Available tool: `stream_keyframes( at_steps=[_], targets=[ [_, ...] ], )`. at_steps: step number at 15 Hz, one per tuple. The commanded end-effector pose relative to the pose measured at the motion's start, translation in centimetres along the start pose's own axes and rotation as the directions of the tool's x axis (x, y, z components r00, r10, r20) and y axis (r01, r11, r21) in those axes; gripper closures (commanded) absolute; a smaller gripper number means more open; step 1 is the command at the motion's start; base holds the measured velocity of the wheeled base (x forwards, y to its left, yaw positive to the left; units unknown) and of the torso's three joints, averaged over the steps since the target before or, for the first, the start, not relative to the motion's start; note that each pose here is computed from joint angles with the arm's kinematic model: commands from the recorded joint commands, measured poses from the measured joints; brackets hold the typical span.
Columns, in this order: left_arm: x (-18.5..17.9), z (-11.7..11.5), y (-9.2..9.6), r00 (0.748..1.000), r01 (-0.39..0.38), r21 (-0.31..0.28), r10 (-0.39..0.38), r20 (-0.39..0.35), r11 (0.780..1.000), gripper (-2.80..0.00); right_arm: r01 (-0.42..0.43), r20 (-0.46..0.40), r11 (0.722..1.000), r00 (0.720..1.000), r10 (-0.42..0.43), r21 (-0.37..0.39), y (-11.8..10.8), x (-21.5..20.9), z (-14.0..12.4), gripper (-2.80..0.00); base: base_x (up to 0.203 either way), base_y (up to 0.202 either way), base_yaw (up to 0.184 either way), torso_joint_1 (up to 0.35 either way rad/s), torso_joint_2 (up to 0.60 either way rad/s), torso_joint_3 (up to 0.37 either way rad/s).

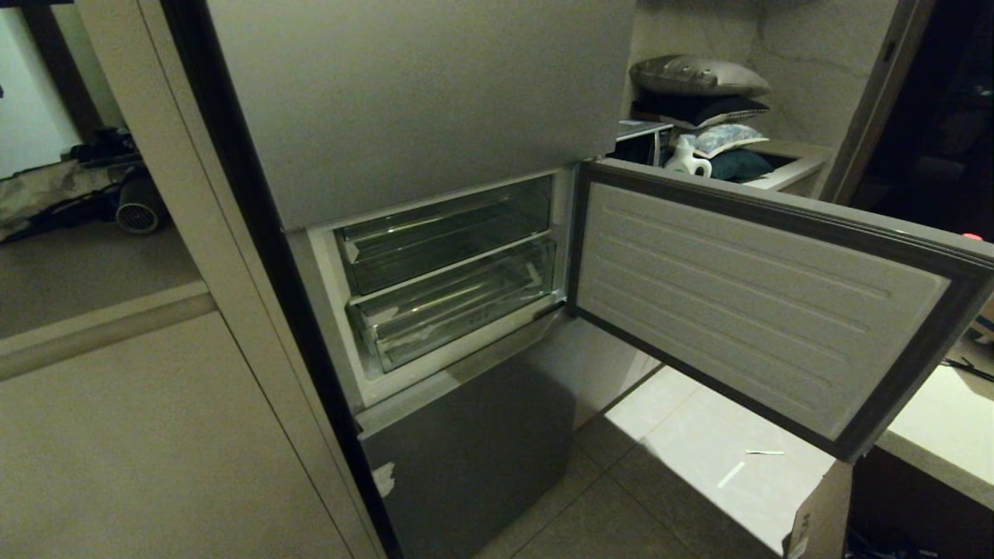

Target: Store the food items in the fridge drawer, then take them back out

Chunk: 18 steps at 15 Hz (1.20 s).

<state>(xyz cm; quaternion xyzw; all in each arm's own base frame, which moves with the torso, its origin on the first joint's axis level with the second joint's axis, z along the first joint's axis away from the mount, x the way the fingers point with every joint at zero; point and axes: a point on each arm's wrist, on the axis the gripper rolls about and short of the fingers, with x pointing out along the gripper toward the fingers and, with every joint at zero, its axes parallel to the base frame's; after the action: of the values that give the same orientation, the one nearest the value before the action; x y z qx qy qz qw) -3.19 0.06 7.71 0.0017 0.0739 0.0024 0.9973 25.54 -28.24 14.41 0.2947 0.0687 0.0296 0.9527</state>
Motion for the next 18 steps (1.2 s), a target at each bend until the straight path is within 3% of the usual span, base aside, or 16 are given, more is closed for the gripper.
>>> stream_keyframes(
  at_steps=[1,8,18],
  targets=[
    [0.0,0.0,0.0,1.000,0.000,0.000,0.000,-0.002,1.000,0.00,-0.023,-0.016,1.000,1.000,0.023,0.004,0.0,0.7,-0.3,0.00,0.000,0.000,0.000,0.000,0.00,0.000],
    [0.0,0.0,0.0,1.000,0.000,0.000,0.000,-0.002,1.000,0.00,-0.073,-0.042,0.997,0.996,0.073,0.007,0.6,2.7,-0.5,0.00,0.000,0.000,0.000,0.000,0.00,0.000],
    [0.0,0.0,0.0,1.000,0.000,0.000,0.000,-0.002,1.000,0.00,-0.103,-0.087,0.994,0.991,0.106,0.047,4.0,-0.2,-2.6,0.00,0.000,0.000,0.000,0.000,0.00,0.000]
  ],
)
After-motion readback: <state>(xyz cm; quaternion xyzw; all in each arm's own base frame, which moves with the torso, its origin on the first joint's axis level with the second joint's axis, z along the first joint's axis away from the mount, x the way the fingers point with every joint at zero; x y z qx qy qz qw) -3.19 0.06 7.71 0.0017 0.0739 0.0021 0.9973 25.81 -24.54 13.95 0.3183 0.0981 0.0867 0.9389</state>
